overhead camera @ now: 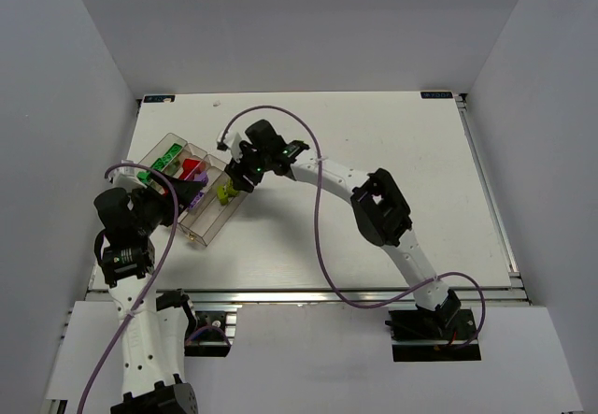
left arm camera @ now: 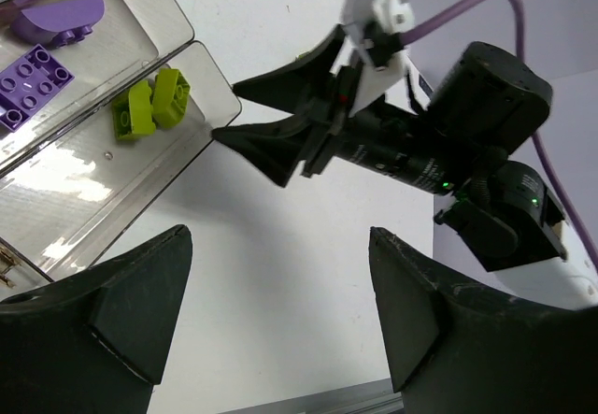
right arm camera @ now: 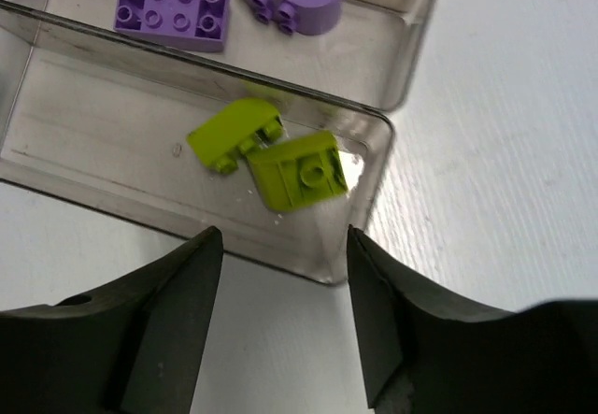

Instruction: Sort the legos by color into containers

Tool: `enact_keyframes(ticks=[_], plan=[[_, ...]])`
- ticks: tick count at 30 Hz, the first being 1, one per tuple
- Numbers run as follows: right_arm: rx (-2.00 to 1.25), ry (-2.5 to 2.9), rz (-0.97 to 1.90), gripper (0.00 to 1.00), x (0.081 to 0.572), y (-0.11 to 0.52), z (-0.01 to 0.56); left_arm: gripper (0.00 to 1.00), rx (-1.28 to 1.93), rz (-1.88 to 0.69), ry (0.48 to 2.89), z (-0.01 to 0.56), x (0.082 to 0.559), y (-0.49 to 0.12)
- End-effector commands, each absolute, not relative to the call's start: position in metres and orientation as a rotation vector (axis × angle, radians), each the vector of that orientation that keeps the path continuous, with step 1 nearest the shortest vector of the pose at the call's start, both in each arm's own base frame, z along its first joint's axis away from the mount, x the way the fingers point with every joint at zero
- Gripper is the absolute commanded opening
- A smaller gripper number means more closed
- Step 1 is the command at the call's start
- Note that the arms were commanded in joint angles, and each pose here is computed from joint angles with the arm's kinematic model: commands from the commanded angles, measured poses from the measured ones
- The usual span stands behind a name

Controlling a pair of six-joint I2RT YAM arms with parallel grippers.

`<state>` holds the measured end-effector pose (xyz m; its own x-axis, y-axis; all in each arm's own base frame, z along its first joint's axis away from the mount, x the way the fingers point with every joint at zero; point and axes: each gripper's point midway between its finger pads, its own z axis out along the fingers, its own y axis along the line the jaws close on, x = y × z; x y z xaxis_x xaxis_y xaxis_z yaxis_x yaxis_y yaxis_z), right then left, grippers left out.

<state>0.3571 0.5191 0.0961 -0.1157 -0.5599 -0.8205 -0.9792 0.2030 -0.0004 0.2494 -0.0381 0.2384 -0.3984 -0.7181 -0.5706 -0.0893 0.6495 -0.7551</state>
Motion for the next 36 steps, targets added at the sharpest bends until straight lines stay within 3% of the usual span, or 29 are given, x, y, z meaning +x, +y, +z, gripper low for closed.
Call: enact_keyframes(ticks=[1,7,11,15,20,32,36], plan=[[-1.233,1.656,0.743,0.6,0.396,0.494,0.191,0.86,-0.6,-0.769,1.841,0.254,0.249,-0.036],[-0.816,1.903,0.433,0.62,0.464,0.42,0.185,0.86,-0.602,-0.776,1.843,0.251,0.252,-0.036],[-0.59,2.048,0.252,0.74,0.497,0.374,0.155,0.86,-0.607,-0.786,1.842,0.25,0.253,-0.037],[-0.478,2.111,0.228,0.76,0.513,0.35,0.135,0.86,-0.615,-0.792,1.845,0.248,0.253,-0.037],[-0.438,2.173,0.309,0.69,0.525,0.352,0.109,0.86,-0.626,-0.795,1.843,0.248,0.254,-0.037],[-0.41,2.236,0.392,0.7,0.541,0.368,0.07,0.85,-0.653,-0.785,1.85,0.242,0.255,-0.034],[-0.412,2.242,0.345,0.65,0.544,0.364,0.058,0.86,-0.651,-0.783,1.851,0.242,0.256,-0.033]])
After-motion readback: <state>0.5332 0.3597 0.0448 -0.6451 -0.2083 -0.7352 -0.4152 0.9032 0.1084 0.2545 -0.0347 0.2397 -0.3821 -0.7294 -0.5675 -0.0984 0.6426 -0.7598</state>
